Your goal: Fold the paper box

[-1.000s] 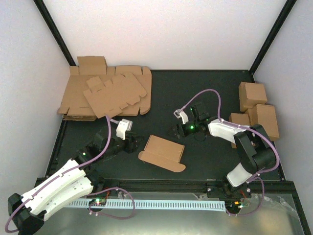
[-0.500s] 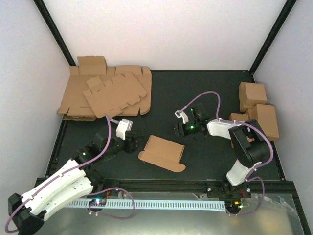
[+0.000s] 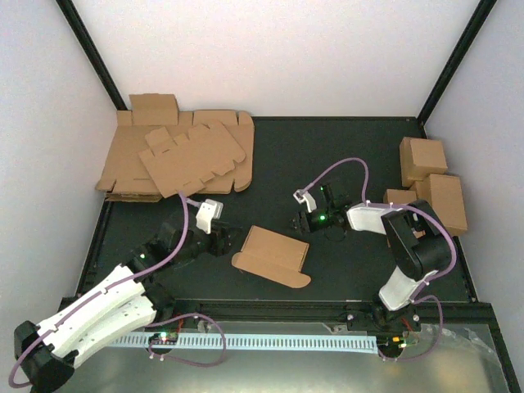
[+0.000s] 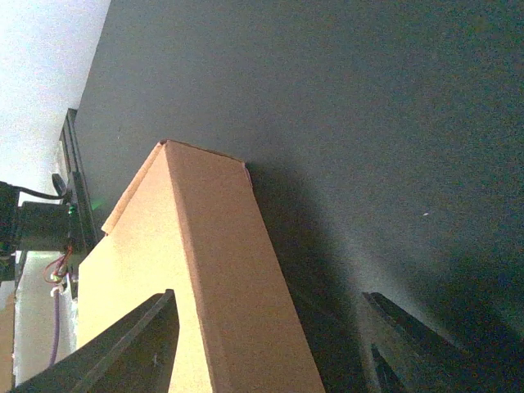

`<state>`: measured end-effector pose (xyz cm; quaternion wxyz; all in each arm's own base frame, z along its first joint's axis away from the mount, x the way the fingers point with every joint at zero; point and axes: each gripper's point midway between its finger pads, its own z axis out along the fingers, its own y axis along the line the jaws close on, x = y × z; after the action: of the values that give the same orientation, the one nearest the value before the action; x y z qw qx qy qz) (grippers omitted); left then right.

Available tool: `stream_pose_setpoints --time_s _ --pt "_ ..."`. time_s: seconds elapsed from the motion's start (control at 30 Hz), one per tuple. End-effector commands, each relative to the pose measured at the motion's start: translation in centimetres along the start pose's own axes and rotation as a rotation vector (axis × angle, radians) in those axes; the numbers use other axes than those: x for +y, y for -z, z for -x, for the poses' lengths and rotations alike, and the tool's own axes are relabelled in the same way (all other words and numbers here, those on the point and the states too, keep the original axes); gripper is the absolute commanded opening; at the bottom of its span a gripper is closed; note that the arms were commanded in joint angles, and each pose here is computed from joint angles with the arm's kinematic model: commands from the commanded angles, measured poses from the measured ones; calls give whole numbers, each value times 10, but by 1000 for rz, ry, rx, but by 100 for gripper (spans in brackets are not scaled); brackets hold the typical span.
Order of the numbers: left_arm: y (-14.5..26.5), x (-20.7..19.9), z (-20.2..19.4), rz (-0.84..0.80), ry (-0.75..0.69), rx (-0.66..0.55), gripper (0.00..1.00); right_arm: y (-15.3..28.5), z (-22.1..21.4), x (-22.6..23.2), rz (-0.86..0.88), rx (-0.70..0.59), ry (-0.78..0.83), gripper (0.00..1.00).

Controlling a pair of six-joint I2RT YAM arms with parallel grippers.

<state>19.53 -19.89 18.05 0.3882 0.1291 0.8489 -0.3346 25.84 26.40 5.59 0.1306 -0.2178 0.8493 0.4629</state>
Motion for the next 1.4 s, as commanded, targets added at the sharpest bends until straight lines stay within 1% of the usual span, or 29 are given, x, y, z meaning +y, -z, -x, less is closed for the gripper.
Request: stream_pose_setpoints --time_s 0.0,0.07,0.2,0.4,0.43,0.53,0.57,0.63,0.7,0.87,1.03,1.37 --pt "4 -6 15 -9 -13 -31 56 0 5 3 19 -11 17 61" --pt "2 -6 13 -8 -13 -26 55 -2 4 1 23 -7 11 60" --pt "0 -5 12 -4 -11 -17 54 -6 1 -1 47 2 -7 54" --pt "-3 -6 12 -10 -12 -7 54 -7 1 1 63 5 -6 51" --pt "-3 -6 12 -10 -11 -6 54 -7 0 3 73 8 -2 52" --pt "-4 -6 11 -13 -11 -5 54 -4 -2 10 95 5 20 58" --pt "-4 -6 11 -13 -12 -4 54 -3 -3 10 90 5 24 58" --pt "-4 -7 12 -14 -11 -6 53 -3 -4 8 76 12 25 54" --pt "-4 -7 12 -17 -10 -5 53 -5 -5 7 85 24 18 52" --pt "-5 -8 12 -21 -11 0 53 -6 -9 6 89 30 11 54" --pt "-5 -8 10 -24 -11 7 53 -5 -13 7 89 34 11 60" --pt "-7 -9 10 -29 -12 12 53 -6 -18 5 88 46 1 62"
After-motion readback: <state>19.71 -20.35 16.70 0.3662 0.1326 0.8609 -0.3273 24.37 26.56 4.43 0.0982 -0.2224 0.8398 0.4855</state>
